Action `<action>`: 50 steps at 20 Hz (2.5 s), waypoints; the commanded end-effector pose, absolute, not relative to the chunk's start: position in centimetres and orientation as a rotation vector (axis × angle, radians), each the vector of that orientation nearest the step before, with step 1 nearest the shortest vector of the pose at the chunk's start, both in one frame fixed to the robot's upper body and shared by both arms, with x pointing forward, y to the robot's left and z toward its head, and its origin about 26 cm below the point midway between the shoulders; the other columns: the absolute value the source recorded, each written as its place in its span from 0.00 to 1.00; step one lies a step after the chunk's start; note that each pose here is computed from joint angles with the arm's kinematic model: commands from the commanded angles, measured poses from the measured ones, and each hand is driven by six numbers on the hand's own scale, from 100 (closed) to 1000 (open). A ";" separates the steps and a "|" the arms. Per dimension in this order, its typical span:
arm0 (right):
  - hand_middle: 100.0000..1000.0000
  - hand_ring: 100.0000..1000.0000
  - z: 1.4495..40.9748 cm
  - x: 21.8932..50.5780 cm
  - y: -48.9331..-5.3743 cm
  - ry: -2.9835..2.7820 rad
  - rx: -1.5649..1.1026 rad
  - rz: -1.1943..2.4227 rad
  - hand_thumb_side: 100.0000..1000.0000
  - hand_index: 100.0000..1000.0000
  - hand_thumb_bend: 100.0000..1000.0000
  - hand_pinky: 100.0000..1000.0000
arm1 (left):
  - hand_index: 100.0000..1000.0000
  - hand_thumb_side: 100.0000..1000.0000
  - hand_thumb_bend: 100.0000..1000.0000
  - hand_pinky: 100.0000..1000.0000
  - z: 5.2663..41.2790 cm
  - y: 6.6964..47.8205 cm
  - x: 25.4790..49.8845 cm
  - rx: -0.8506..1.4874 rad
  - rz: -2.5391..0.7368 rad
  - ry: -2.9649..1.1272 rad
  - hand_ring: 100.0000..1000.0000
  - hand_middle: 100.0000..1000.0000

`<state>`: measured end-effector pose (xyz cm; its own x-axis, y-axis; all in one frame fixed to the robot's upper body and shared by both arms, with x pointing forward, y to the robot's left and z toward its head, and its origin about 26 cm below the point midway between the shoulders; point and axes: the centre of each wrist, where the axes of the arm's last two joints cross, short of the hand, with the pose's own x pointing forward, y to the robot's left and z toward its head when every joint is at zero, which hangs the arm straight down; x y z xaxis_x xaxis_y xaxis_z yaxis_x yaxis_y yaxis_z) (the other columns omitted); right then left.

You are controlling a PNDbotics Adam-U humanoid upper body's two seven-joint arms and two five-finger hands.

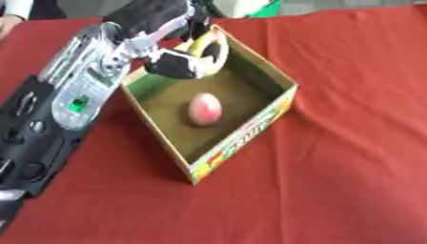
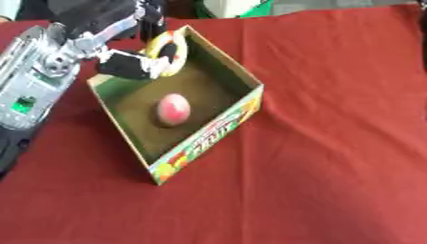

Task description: Pick up objects on the table and place them in the box.

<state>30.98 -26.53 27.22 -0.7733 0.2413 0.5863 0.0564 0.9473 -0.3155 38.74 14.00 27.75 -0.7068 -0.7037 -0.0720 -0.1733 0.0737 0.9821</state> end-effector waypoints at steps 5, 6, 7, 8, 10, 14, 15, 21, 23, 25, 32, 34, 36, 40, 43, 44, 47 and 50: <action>0.70 0.80 28.0 30.6 -26.4 -2.467 -0.207 0.386 0.67 0.87 0.00 0.83 | 0.55 0.20 0.00 0.41 26.2 13.7 40.3 0.849 -1.820 -1.742 0.47 0.44; 0.70 0.80 28.0 30.6 -26.4 -2.466 -0.208 0.386 0.67 0.87 0.00 0.83 | 0.57 0.19 0.00 0.42 25.8 13.7 40.5 0.842 -1.841 -1.710 0.48 0.45; 0.70 0.80 27.9 30.6 -26.4 -2.466 -0.209 0.385 0.67 0.87 0.00 0.83 | 0.58 0.19 0.00 0.42 25.5 13.7 40.8 0.833 -1.857 -1.685 0.48 0.45; 0.70 0.81 27.9 30.6 -26.4 -2.465 -0.210 0.384 0.67 0.87 0.00 0.84 | 0.62 0.18 0.00 0.44 25.2 13.7 40.9 0.828 -1.873 -1.664 0.50 0.47; 0.70 0.80 27.9 30.6 -26.4 -2.464 -0.210 0.385 0.67 0.87 0.00 0.84 | 0.68 0.18 0.00 0.49 25.0 13.7 41.1 0.822 -1.898 -1.634 0.54 0.51; 0.70 0.81 27.8 30.6 -26.4 -2.461 -0.210 0.385 0.67 0.87 0.00 0.84 | 0.91 0.40 0.00 0.69 25.1 13.7 41.1 0.845 -1.942 -1.556 0.74 0.75; 0.70 0.81 27.8 30.6 -26.4 -2.462 -0.210 0.384 0.67 0.87 0.00 0.84 | 0.93 0.50 0.00 0.72 25.2 13.8 41.1 0.858 -1.952 -1.526 0.77 0.77; 0.70 0.81 27.8 30.6 -26.4 -2.462 -0.208 0.379 0.67 0.87 0.00 0.84 | 1.00 0.89 0.16 0.86 26.2 14.0 40.7 0.961 -1.929 -1.467 0.91 0.89; 0.70 0.81 27.8 30.6 -26.5 -2.462 -0.208 0.378 0.67 0.87 0.00 0.84 | 1.00 0.96 0.24 0.89 26.4 14.0 40.6 0.989 -1.904 -1.478 0.94 0.91; 0.69 0.80 27.7 30.6 -26.5 -2.461 -0.208 0.376 0.66 0.87 0.00 0.84 | 1.00 1.00 0.32 0.90 26.6 14.1 40.4 1.006 -1.869 -1.506 0.94 0.91; 0.69 0.80 27.7 30.6 -26.5 -2.458 -0.210 0.371 0.66 0.87 0.00 0.83 | 0.98 1.00 0.25 0.87 28.5 14.1 39.1 1.040 -1.725 -1.691 0.92 0.89; 0.69 0.80 27.7 30.6 -26.5 -2.459 -0.210 0.367 0.66 0.87 0.00 0.83 | 0.97 1.00 0.14 0.85 29.4 14.2 38.4 1.048 -1.659 -1.767 0.90 0.87; 0.69 0.80 27.7 30.6 -26.6 -2.461 -0.212 0.364 0.66 0.87 0.00 0.83 | 0.96 1.00 0.00 0.83 30.3 14.6 37.5 1.046 -1.558 -1.865 0.88 0.86; 0.70 0.81 27.8 30.5 -26.7 -2.472 -0.224 0.353 0.67 0.87 0.00 0.83 | 0.91 1.00 0.00 0.77 32.2 16.1 34.5 0.953 -1.253 -2.165 0.81 0.78; 0.70 0.81 27.8 30.6 -26.6 -2.479 -0.221 0.348 0.67 0.87 0.00 0.84 | 0.87 0.95 0.00 0.70 32.6 17.9 32.6 0.833 -0.986 -2.333 0.74 0.72; 0.70 0.81 27.8 30.6 -26.5 -2.481 -0.216 0.346 0.67 0.87 0.00 0.84 | 0.87 0.95 0.00 0.69 32.5 18.6 32.1 0.795 -0.905 -2.364 0.74 0.72; 0.70 0.81 27.9 30.6 -26.5 -2.494 -0.215 0.334 0.67 0.87 0.00 0.83 | 0.85 0.96 0.00 0.66 32.1 20.2 31.0 0.687 -0.685 -2.426 0.70 0.69; 0.70 0.81 27.9 30.6 -26.5 -2.516 -0.227 0.329 0.67 0.87 0.00 0.83 | 0.84 0.95 0.00 0.64 31.5 22.0 30.8 0.611 -0.444 -2.488 0.68 0.67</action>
